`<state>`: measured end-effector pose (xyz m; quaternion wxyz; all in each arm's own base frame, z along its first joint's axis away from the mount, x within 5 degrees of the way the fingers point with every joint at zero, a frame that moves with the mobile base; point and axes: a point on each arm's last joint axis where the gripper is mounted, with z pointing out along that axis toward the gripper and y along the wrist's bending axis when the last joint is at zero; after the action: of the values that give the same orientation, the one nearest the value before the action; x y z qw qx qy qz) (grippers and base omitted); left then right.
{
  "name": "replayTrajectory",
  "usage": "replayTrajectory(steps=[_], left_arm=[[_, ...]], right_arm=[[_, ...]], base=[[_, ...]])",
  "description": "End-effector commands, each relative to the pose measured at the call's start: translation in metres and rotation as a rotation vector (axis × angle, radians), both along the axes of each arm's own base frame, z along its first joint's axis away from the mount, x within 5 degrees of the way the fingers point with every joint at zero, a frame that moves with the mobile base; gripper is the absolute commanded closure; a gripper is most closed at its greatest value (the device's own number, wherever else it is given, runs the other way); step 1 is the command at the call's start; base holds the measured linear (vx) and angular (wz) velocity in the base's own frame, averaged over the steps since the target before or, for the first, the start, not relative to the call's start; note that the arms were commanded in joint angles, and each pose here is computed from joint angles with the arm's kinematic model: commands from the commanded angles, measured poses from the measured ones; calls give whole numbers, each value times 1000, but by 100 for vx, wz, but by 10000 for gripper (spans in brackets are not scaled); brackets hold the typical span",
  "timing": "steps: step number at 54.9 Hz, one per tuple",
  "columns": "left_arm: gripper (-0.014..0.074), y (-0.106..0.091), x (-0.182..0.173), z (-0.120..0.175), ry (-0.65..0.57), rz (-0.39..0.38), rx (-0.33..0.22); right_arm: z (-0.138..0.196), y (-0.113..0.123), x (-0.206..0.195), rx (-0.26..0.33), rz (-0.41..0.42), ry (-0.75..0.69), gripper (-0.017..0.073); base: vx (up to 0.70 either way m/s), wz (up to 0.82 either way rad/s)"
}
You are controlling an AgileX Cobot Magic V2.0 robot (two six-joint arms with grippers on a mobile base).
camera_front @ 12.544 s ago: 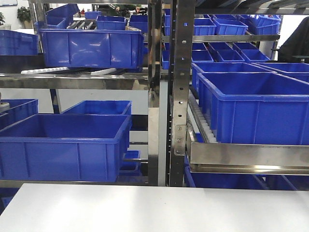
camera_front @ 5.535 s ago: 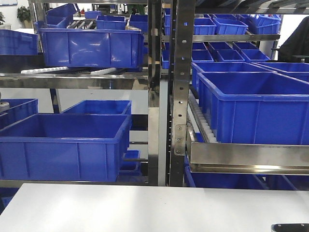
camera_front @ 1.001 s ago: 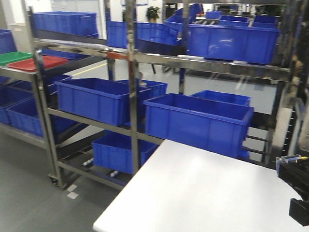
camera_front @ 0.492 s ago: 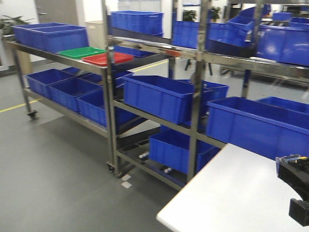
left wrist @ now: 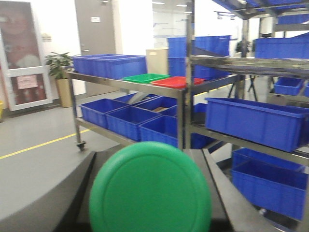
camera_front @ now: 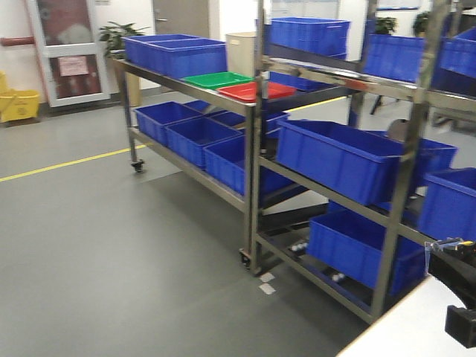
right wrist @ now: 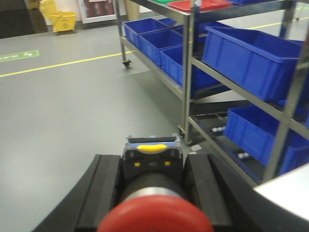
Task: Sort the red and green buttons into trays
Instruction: 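Drive the base away from the shelves holding both buttons, then drive the base to the green and red trays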
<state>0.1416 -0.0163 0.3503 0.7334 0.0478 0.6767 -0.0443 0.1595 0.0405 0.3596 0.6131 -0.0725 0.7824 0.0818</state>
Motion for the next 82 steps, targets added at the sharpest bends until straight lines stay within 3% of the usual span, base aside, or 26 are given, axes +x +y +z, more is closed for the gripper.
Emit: replayTrajectory(steps=[1,82], left_arm=[[594,-4,-2,17,-100,-42,-26],[591,-4,-2,16,-99,-40,-26]], right_arm=[[19,1,-2,21,17,-124,568],[19,1,-2,21,16,-124,568]], base=[[11,40],[21,41]])
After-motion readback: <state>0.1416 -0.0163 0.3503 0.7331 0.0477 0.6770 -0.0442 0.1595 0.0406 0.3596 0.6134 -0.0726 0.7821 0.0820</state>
